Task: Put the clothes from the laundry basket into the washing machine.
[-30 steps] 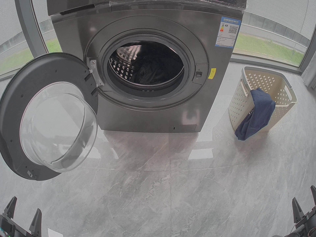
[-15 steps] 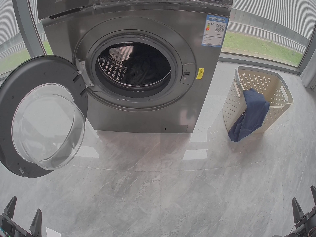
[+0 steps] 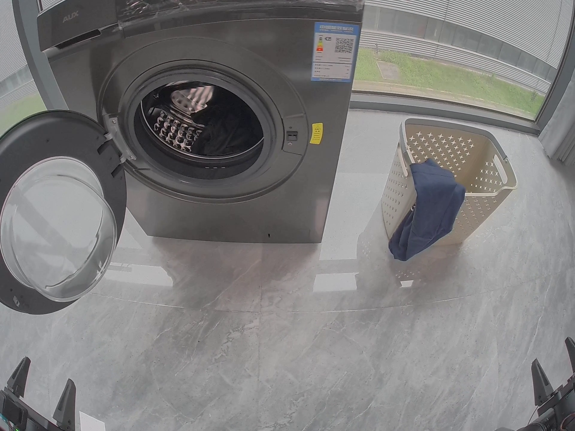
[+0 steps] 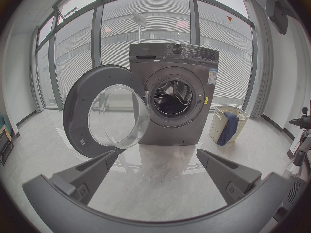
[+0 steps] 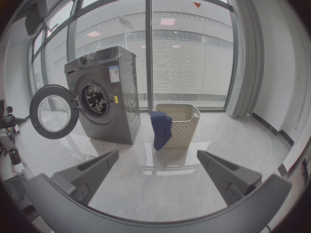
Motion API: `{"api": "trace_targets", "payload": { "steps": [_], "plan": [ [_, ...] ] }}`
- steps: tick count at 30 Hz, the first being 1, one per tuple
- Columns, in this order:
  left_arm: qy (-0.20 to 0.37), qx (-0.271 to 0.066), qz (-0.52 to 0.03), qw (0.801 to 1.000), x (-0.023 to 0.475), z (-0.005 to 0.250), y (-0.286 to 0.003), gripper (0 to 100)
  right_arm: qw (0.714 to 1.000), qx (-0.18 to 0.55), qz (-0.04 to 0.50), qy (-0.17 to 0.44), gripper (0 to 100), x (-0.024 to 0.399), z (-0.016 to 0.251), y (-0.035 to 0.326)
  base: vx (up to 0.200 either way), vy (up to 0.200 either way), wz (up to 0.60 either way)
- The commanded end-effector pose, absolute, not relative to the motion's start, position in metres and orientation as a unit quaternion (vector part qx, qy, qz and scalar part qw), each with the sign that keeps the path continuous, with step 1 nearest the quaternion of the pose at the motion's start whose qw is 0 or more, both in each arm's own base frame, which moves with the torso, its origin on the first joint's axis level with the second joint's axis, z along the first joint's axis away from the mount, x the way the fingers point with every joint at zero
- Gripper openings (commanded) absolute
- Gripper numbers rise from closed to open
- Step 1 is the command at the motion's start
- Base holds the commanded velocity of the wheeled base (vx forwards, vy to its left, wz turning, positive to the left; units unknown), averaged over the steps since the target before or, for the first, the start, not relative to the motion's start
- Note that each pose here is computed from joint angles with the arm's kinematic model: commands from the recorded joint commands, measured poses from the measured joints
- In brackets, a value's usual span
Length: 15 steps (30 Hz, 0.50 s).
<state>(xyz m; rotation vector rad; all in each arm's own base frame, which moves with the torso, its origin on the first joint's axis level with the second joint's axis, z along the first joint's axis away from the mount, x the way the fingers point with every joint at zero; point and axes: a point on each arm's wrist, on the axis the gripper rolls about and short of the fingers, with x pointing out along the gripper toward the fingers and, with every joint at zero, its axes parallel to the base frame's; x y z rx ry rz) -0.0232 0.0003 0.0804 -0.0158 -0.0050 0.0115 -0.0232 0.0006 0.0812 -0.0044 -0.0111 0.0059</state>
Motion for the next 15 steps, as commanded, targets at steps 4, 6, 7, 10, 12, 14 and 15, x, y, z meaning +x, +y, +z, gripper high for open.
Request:
{"api": "trace_targets", "payload": {
  "steps": [4, 6, 7, 10, 12, 14, 15],
  "plan": [
    [0.001, -0.011, 0.008, 1.000, -0.0226, 0.0765, 0.0003, 100, 1.000, -0.004, 0.005, -0.002, 100, -0.0226, 0.0762, 0.0006, 0.000, 0.000, 0.00],
    [0.002, -0.011, 0.008, 1.000, -0.0225, 0.0760, 0.0003, 100, 1.000, -0.003, 0.003, -0.002, 100, -0.0226, 0.0762, 0.0006, 0.000, 0.000, 0.00],
    [0.001, -0.011, 0.008, 1.000, -0.0226, 0.0765, 0.0003, 100, 1.000, -0.002, 0.004, -0.002, 100, -0.0226, 0.0762, 0.0006, 0.000, -0.200, 0.00],
    [0.003, -0.010, 0.007, 1.000, -0.0225, 0.0759, 0.0003, 100, 1.000, -0.003, 0.005, -0.002, 100, -0.0226, 0.0762, 0.0006, 0.000, -0.200, 0.00],
    [0.002, -0.010, 0.007, 1.000, -0.0224, 0.0765, 0.0003, 100, 1.000, -0.003, 0.005, -0.002, 100, -0.0226, 0.0762, 0.0006, 0.000, -0.200, 0.00],
    [0.002, -0.011, 0.008, 1.000, -0.0225, 0.0760, 0.0003, 100, 1.000, -0.003, 0.005, -0.002, 100, -0.0226, 0.0762, 0.0006, 0.000, -0.200, 0.00],
    [0.001, -0.011, 0.008, 1.000, -0.0226, 0.0765, 0.0003, 100, 1.000, -0.003, 0.005, -0.002, 100, -0.0226, 0.0762, 0.0006, 0.000, -0.200, 0.00]
  ]
}}
